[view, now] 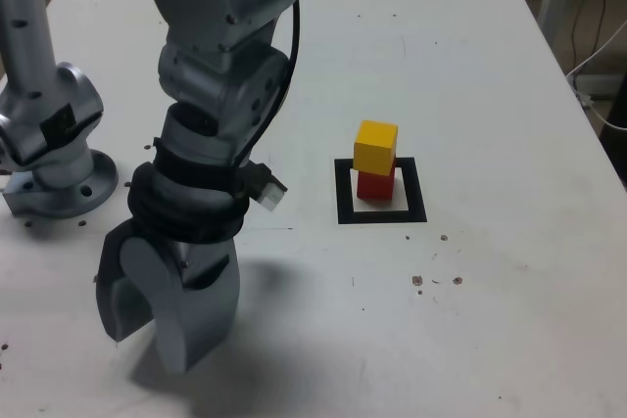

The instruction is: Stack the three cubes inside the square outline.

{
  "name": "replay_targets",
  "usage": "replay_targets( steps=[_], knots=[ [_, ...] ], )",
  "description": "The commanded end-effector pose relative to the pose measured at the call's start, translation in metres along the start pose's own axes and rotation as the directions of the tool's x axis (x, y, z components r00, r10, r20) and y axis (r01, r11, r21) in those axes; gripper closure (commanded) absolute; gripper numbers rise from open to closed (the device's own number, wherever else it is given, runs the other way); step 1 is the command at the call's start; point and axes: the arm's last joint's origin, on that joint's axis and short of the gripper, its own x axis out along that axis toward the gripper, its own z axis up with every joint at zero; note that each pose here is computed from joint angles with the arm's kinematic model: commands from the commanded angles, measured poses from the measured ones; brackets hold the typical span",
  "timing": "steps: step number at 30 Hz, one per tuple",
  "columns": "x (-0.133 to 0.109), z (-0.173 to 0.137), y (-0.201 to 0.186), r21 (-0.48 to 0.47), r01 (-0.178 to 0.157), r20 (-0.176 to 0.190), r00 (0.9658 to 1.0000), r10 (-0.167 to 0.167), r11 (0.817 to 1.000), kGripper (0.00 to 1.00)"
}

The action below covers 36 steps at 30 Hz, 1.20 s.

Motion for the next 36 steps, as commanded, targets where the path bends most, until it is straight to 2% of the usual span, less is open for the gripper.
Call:
replay_targets(
  steps=[1, 16, 22, 24, 25, 29, 30, 31, 33, 36],
  knots=[
    [0.0, 0.001, 0.0, 0.001, 0.0, 0.0, 1.0, 0.0, 1.0, 0.8],
    [0.0, -0.004, 0.001, -0.006, -0.001, -0.013, 0.9999, 0.001, 1.0, 0.8],
    [-0.005, -0.012, 0.0, -0.032, -0.026, -0.018, 0.9995, 0.025, 0.999, 0.8],
    [-0.008, -0.014, -0.001, -0.042, -0.037, -0.012, 0.9992, 0.037, 0.998, 0.71],
    [-0.01, -0.016, -0.001, -0.048, -0.042, -0.007, 0.9991, 0.042, 0.998, 0.62],
    [-0.017, -0.023, -0.004, -0.099, -0.051, 0.021, 0.9984, 0.053, 0.994, 0.13],
    [-0.018, -0.025, -0.004, -0.118, -0.056, 0.029, 0.9978, 0.059, 0.991, 0.06],
    [-0.02, -0.028, -0.004, -0.139, -0.063, 0.038, 0.9969, 0.069, 0.988, 0.02],
    [-0.025, -0.033, -0.005, -0.184, -0.085, 0.053, 0.9939, 0.097, 0.979, 0.0],
    [-0.031, -0.039, -0.005, -0.242, -0.131, 0.069, 0.9861, 0.151, 0.961, 0.0]
  ],
)
